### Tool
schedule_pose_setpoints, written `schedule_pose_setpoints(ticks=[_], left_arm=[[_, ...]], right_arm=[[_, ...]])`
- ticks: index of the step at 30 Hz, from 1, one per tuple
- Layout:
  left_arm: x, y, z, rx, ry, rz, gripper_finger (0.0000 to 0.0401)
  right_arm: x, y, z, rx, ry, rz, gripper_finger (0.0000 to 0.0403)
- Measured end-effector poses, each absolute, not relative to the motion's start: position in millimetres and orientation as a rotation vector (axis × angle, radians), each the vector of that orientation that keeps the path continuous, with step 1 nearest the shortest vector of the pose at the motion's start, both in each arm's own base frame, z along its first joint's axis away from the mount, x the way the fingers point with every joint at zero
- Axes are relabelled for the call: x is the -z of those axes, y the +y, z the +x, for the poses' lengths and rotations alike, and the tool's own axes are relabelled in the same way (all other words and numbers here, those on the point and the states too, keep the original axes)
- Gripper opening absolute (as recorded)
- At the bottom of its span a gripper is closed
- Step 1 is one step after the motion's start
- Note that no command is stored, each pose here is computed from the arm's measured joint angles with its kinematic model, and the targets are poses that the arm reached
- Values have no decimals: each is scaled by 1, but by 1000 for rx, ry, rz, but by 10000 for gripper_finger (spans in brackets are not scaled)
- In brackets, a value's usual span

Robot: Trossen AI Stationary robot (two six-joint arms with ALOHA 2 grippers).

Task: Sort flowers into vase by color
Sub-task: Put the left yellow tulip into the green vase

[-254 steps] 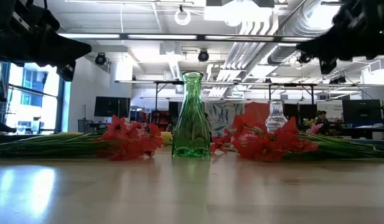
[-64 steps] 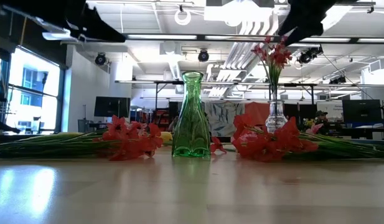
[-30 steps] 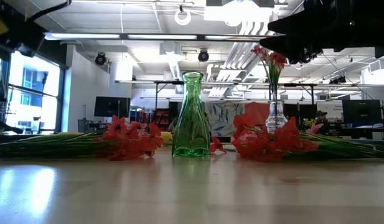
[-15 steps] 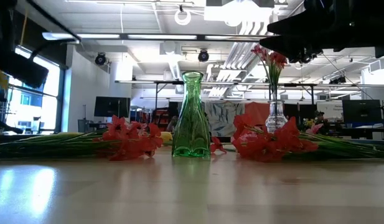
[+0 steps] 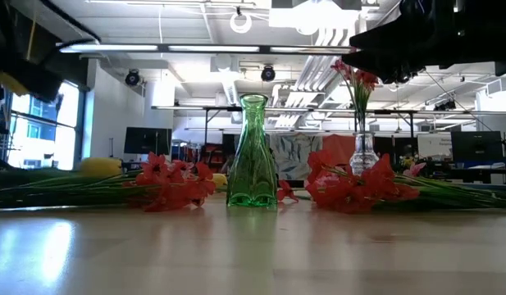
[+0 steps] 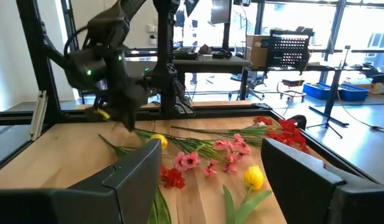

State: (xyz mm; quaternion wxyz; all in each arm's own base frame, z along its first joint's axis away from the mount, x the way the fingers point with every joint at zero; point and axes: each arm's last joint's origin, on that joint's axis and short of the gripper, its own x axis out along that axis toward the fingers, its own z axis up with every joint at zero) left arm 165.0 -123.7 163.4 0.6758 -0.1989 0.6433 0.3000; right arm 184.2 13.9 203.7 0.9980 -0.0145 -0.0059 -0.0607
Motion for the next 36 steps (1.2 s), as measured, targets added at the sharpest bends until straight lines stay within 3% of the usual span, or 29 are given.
schedule_pose_setpoints(ticks=[5, 10, 13, 20, 26, 31, 36], left_arm=[[-208, -111, 152, -694, 1227, -448, 1], [-263, -103, 158, -601, 679, -348, 0], [-292, -108, 172, -462, 419, -222, 0], [-342, -116, 226, 29, 39, 150, 0], [-325, -79, 280, 14, -20, 307, 0], [-300, -52, 312, 56, -4, 298, 0], [-300, -41, 315, 25, -6, 191, 0]], right_arm=[[-203, 14, 184, 125, -10, -29, 270], [-203, 14, 184, 125, -10, -25, 270], [-204, 14, 184, 125, -11, -25, 270], [-205, 14, 184, 126, -27, -26, 270], [-206, 14, 184, 126, -35, -20, 270], [-206, 14, 184, 125, -40, -11, 270], [-207, 14, 184, 126, -43, -13, 270]])
